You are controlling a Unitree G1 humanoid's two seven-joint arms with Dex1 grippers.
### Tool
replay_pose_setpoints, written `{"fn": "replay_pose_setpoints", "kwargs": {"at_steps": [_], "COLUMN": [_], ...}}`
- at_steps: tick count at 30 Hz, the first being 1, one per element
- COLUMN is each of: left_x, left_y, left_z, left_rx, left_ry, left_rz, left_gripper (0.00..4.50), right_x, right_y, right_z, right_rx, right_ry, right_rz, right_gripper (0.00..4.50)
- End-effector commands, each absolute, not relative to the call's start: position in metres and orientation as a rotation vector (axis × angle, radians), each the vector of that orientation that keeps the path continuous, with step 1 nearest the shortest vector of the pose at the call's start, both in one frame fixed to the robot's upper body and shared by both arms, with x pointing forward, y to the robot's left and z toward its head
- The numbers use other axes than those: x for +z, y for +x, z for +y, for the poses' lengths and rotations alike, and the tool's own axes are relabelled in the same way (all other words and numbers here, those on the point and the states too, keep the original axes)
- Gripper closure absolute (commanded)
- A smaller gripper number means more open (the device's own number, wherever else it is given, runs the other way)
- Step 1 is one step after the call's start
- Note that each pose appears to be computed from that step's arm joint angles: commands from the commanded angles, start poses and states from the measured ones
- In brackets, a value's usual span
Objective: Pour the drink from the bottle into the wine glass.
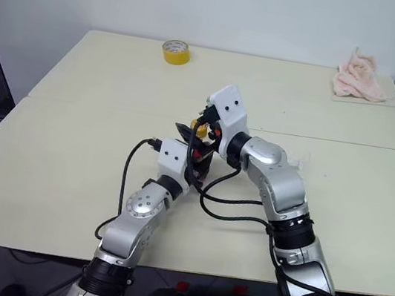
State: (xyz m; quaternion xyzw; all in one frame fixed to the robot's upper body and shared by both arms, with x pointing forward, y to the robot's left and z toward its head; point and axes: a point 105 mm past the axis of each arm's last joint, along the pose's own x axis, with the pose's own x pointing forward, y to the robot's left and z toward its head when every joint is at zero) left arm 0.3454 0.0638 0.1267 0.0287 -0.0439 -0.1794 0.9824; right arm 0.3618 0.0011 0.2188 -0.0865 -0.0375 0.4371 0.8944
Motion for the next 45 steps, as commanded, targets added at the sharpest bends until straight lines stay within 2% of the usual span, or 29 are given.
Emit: {"fn": "replay_pose_setpoints", "kwargs": {"at_steps": [1,6,10,17,28,37,41,45], "left_x": [0.152,0.151,0.149,0.148,0.148,0.147,0.147,0.147], "left_y": [0.343,0.343,0.343,0.343,0.341,0.341,0.340,0.340], "left_z": [0.064,0.064,0.063,0.063,0.062,0.062,0.062,0.061], "left_rx": [-0.361,-0.361,-0.362,-0.360,-0.366,-0.369,-0.371,-0.373], "left_ry": [0.036,0.032,0.031,0.036,0.046,0.039,0.037,0.037], "left_rz": [-0.193,-0.190,-0.185,-0.187,-0.200,-0.200,-0.200,-0.202], "left_gripper": [2.43,2.43,2.43,2.43,2.43,2.43,2.97,3.30], "right_x": [0.234,0.236,0.251,0.253,0.243,0.246,0.249,0.250], "right_y": [0.356,0.343,0.327,0.339,0.346,0.346,0.345,0.346], "right_z": [-0.007,-0.005,0.004,0.006,0.012,0.013,0.014,0.015], "right_rx": [0.903,0.959,1.039,0.980,0.966,0.974,0.977,0.976], "right_ry": [-0.185,-0.162,-0.068,-0.027,-0.012,0.015,0.019,0.028], "right_rz": [-0.140,-0.158,-0.193,-0.151,-0.082,-0.083,-0.087,-0.086], "right_gripper": [0.05,0.05,0.05,0.05,0.05,0.05,0.00,0.00]}}
